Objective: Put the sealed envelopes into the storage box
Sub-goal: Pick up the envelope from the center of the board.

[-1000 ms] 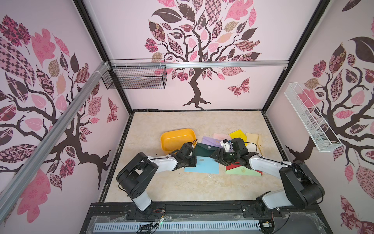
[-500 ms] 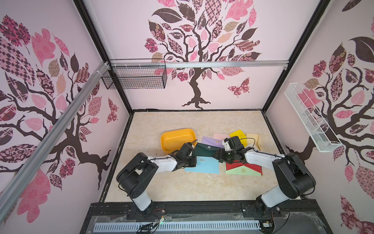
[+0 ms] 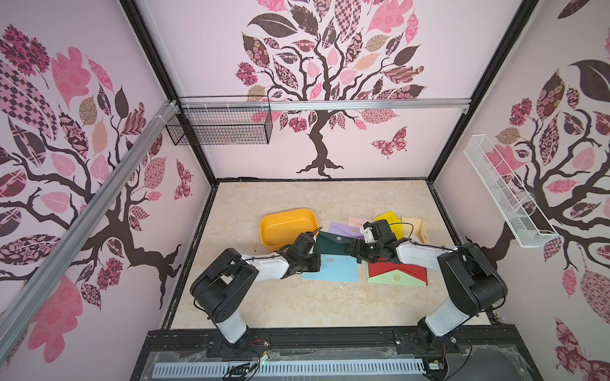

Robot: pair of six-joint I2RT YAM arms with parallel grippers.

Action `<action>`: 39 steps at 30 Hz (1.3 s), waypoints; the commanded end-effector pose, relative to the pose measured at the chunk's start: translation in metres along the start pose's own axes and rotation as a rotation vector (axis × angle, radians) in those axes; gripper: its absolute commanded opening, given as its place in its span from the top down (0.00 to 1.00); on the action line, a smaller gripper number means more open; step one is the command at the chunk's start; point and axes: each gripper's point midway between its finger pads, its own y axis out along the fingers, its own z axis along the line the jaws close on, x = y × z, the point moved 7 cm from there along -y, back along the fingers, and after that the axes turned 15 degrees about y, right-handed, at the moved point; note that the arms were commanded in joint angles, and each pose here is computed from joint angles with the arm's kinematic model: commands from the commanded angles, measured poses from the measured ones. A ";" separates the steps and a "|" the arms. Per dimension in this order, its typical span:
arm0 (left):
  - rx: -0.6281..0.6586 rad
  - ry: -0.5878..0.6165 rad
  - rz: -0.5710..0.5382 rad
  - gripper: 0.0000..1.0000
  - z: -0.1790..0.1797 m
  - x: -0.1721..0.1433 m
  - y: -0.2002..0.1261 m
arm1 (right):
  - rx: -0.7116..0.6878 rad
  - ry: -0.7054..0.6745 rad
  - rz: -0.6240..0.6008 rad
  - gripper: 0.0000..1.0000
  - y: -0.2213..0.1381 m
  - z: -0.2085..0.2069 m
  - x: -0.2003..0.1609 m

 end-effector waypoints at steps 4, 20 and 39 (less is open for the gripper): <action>0.073 -0.031 0.195 0.93 0.018 -0.049 0.014 | 0.064 0.030 0.097 0.30 -0.006 0.008 -0.018; 0.068 -0.031 0.197 0.93 0.017 -0.051 0.015 | 0.320 0.004 0.124 0.28 -0.040 0.052 -0.022; 0.059 -0.029 0.173 0.92 0.014 -0.048 0.007 | 0.205 -0.042 0.173 1.00 -0.025 0.026 -0.032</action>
